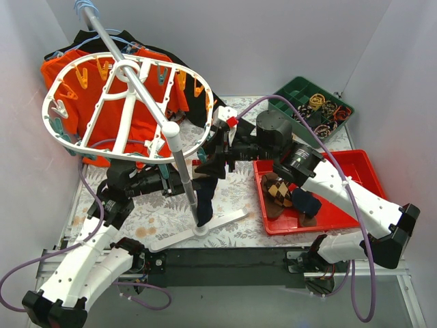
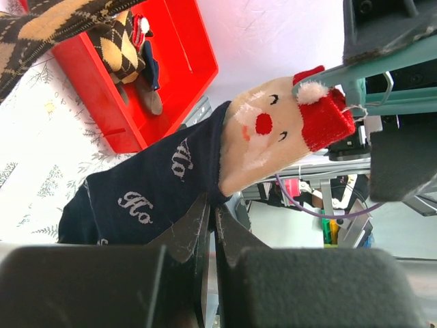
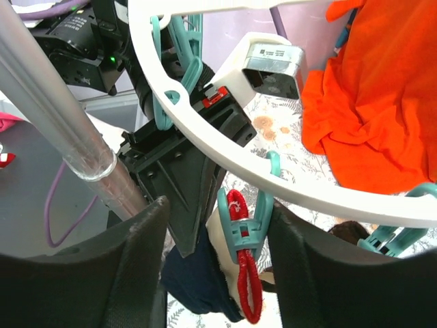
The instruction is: Remove the socks clipped to the hanger
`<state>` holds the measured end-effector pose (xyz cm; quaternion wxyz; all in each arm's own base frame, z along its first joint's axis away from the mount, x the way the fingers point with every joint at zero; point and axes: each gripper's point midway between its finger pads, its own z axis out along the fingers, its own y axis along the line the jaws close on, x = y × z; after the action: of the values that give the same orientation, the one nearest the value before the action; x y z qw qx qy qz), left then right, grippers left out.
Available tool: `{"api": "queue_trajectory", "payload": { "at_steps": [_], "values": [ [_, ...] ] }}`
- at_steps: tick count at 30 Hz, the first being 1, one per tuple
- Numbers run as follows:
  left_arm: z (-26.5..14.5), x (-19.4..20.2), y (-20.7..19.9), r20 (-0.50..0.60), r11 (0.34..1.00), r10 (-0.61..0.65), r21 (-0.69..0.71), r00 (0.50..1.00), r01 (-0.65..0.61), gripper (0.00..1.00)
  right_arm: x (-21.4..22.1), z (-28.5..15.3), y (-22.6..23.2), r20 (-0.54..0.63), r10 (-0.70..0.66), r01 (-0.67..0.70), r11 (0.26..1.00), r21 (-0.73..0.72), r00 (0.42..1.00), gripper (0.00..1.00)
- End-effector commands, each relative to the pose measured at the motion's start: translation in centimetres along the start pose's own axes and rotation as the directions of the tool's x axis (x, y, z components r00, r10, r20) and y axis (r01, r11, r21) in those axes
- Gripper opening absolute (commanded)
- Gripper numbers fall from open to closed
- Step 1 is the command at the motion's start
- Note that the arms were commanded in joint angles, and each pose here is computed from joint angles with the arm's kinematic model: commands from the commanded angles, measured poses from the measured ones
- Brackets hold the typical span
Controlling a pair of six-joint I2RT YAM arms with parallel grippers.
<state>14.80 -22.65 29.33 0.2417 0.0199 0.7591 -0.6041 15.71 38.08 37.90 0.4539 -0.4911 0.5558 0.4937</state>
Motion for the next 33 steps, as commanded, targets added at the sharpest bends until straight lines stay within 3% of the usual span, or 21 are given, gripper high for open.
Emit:
{"api": "queue_trajectory", "payload": {
  "at_steps": [1,7,11,15,22,24,25,33],
  "values": [
    [-0.5,0.6,-0.7,-0.018,1.0,0.01,0.02,1.0,-0.01,0.0,-3.4,0.0,0.3,0.096,-0.035,0.037,0.999,-0.018,0.995,0.6],
    [-0.6,0.9,-0.4,-0.024,1.0,0.006,0.018,1.0,-0.006,0.0,-3.0,0.1,0.0,0.099,-0.021,0.021,1.0,-0.004,0.995,0.44],
    [-0.5,1.1,-0.2,-0.033,1.0,-0.002,0.015,0.999,0.002,0.0,-2.7,0.0,-0.3,0.094,-0.013,0.012,1.0,0.009,0.996,0.16],
    [-0.5,1.3,-0.1,-0.038,1.0,-0.003,0.012,0.999,0.003,0.0,-2.5,0.0,-0.4,0.091,-0.007,0.006,1.0,0.017,0.996,0.01],
    [-0.6,1.6,0.1,-0.05,1.0,-0.008,0.008,0.999,0.009,0.0,-1.4,0.1,-0.6,0.072,0.016,-0.018,1.0,0.025,0.997,0.01],
    [-0.7,1.5,-0.1,-0.047,1.0,-0.005,0.009,0.999,0.005,0.0,-1.3,0.1,-0.6,0.071,0.014,-0.016,1.0,0.026,0.997,0.18],
    [-0.6,1.4,-0.1,-0.047,1.0,-0.005,0.009,0.999,0.005,0.0,-1.2,0.0,-0.7,0.069,0.016,-0.018,0.999,0.031,0.998,0.19],
    [-0.9,2.4,0.9,-0.082,1.0,-0.011,-0.026,0.997,0.009,0.0,-1.8,-0.4,-0.9,0.08,0.007,-0.011,0.999,0.046,0.997,0.14]
  ]
}}
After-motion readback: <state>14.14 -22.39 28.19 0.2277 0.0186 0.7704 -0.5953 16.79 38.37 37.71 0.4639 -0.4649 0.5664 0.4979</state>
